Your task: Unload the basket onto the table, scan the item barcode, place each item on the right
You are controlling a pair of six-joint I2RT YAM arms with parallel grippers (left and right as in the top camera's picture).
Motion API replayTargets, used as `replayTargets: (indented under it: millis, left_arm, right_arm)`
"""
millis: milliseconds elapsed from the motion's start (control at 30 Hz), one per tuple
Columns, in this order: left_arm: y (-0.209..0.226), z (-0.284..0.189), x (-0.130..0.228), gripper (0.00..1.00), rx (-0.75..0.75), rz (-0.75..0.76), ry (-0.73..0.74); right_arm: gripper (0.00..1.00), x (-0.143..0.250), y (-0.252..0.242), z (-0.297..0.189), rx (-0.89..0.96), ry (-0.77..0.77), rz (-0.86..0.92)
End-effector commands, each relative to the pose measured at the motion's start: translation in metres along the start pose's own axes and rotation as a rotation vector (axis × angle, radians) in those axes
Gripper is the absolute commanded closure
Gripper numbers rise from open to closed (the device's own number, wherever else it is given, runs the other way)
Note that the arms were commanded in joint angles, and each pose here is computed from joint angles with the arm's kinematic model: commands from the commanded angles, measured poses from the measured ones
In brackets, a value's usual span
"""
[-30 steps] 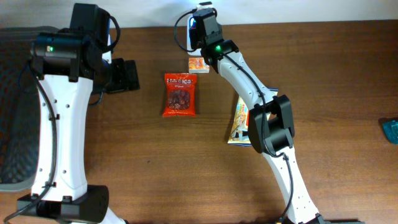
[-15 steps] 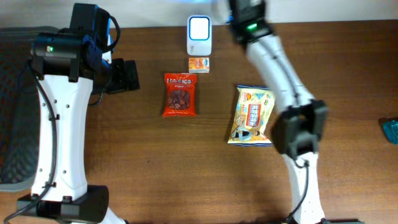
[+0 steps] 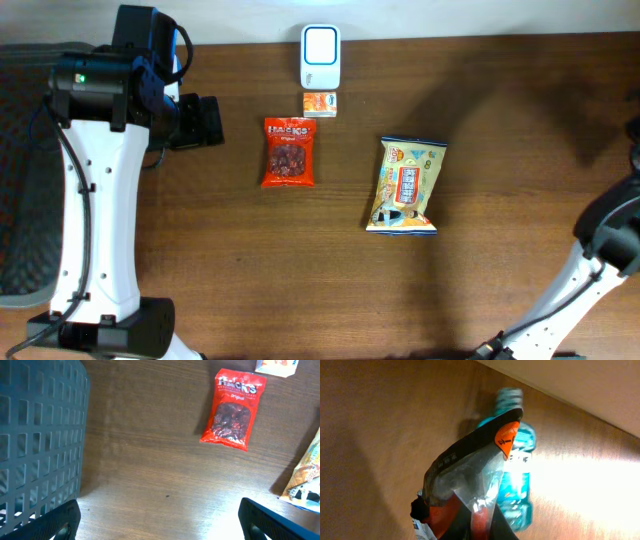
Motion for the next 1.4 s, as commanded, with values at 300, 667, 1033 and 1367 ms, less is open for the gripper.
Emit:
replayTargets:
  millis: [300, 667, 1033, 1367]
  left_arm:
    - [0.001, -0.002, 0.0, 0.01, 0.01, -0.013, -0.001]
    - [0.001, -0.002, 0.0, 0.01, 0.01, -0.013, -0.001]
    - [0.001, -0.002, 0.0, 0.01, 0.01, -0.013, -0.001]
    - [0.001, -0.002, 0.0, 0.01, 0.01, -0.013, -0.001]
  right_arm:
    - [0.53, 0.002, 0.0, 0.037, -0.281, 0.082, 0.026]
    - [0.25, 0.047, 0.159, -0.173, -0.753, -0.23, -0.49]
    - [0.01, 0.282, 0.339, -0.319, -0.817, -0.86, -1.693]
    - [0.37, 0.363, 0.389, -0.284, -1.005, -0.8, -1.906]
Point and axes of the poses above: each gripper's point midway between its finger pads, its own z axis out along the fingers, its own y axis along the line the jaws close on, x = y × z, the point moved 7 cm from there along -z, back along the fingers, and after that the axes turned 14 degrees about -z, right-handed, at the moved point
